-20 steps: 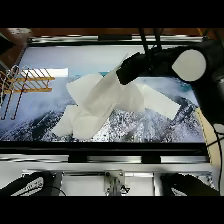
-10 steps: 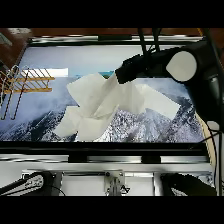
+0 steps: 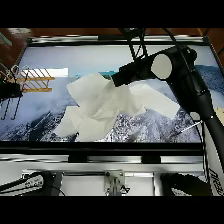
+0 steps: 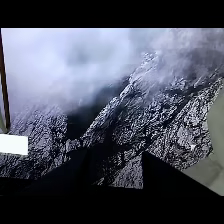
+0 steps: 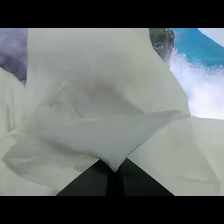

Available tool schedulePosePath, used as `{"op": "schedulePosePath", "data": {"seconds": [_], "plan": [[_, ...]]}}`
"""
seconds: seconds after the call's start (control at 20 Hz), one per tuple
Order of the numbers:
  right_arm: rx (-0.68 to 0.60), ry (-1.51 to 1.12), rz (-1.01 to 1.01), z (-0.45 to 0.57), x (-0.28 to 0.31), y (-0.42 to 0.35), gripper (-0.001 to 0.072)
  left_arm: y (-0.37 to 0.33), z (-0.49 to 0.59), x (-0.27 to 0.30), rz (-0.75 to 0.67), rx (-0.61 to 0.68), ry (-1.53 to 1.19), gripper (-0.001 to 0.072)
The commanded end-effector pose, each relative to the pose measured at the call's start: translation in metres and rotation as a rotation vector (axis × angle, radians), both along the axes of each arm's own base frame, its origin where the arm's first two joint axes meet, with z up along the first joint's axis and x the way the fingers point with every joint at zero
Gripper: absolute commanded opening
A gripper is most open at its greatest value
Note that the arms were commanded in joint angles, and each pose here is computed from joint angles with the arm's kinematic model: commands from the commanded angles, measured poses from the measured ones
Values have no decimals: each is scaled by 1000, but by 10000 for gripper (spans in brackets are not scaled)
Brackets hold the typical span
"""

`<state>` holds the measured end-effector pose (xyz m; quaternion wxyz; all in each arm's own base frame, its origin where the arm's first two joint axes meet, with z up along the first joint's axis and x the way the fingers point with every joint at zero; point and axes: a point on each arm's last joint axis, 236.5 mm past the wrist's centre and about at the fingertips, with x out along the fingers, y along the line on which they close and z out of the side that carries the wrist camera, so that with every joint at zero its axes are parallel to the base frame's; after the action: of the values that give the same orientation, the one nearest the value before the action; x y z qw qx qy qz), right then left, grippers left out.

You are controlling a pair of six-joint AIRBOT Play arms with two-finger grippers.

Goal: Fold the shirts.

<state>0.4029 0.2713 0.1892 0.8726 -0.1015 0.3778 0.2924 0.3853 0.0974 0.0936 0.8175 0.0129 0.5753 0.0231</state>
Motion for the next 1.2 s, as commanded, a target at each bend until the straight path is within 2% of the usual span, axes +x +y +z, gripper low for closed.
{"op": "schedulePosePath", "data": {"seconds": [0.0,0.05,0.1,0.15,0.3,0.5,0.6,0.75,1.05,1.1,1.15], "plan": [[-8,24,-9,-6,-1,-1,57,30,-47,-20,64,73,-28,395],[-11,28,-9,-7,-1,-1,57,40,-57,-29,103,60,-30,461],[-11,29,-9,-7,-2,-2,57,49,-62,-36,139,52,-30,556],[-11,28,-8,-7,-2,-1,57,61,-64,-39,171,53,-32,562],[-21,23,-12,-8,0,-4,57,104,-76,-42,248,72,-49,560],[-54,7,-24,-9,4,-11,57,123,-107,-49,243,67,19,500],[-74,-5,-32,-9,6,-15,57,133,-104,-42,230,118,-8,476],[-78,-7,-34,-9,7,-16,57,154,-100,-40,210,215,-16,505],[-95,-18,-41,-9,9,-20,57,160,-141,-35,207,186,40,511],[-95,-17,-41,-9,9,-20,57,162,-144,-33,206,186,38,463],[-95,-18,-41,-9,9,-20,57,163,-148,-29,204,187,36,449]]}}
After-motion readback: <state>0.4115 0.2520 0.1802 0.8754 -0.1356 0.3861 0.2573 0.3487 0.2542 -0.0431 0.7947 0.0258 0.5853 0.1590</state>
